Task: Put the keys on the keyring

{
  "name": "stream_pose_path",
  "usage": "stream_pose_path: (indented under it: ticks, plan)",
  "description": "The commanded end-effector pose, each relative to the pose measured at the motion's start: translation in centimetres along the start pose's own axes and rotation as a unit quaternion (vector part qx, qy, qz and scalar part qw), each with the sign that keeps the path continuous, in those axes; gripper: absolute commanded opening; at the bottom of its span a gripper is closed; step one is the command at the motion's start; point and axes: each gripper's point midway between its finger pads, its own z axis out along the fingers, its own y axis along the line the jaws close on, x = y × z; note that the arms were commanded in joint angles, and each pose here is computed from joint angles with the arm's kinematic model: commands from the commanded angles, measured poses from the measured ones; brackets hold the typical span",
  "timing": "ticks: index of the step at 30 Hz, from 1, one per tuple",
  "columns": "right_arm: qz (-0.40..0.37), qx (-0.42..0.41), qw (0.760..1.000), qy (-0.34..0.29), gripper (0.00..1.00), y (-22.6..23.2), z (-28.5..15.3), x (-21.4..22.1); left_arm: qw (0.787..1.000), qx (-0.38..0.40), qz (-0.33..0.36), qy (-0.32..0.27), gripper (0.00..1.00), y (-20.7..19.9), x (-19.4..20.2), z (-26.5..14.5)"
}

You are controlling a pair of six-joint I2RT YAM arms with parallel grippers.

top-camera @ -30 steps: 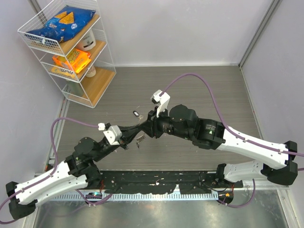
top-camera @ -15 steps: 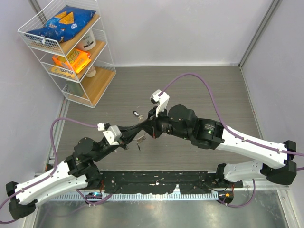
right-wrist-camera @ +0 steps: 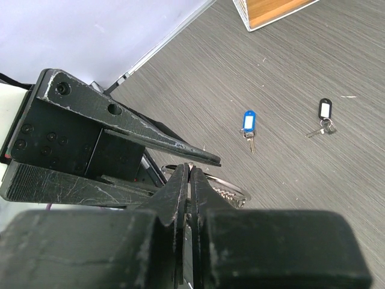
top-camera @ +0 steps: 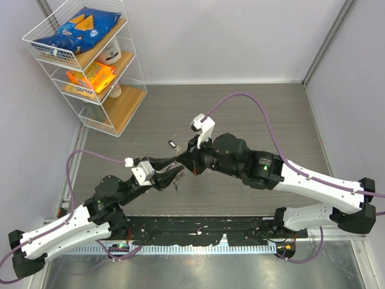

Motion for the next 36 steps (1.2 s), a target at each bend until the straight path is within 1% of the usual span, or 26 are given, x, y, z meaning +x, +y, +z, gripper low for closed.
stream_pose_path:
  ticks: [1, 8, 27, 36]
  plan:
    - [0.005, -0.021, 0.997, -0.074, 0.06, 1.4, -1.6, -4.6, 1.000, 0.006, -0.004, -0.028, 0.41, -0.2, -1.3, 0.1]
    - [0.005, -0.023, 0.997, -0.074, 0.05, 1.5, -1.7, -4.6, 0.999, 0.001, -0.003, -0.032, 0.43, 0.0, -1.3, -0.1]
    - [-0.002, -0.033, 0.997, -0.068, 0.06, 2.0, -1.7, -4.3, 0.998, -0.028, -0.004, -0.054, 0.41, 1.0, -2.3, -0.7]
    - [-0.005, -0.036, 0.997, -0.066, 0.06, 2.2, -1.6, -4.2, 0.998, -0.031, -0.004, -0.059, 0.37, 1.1, -2.6, -0.7]
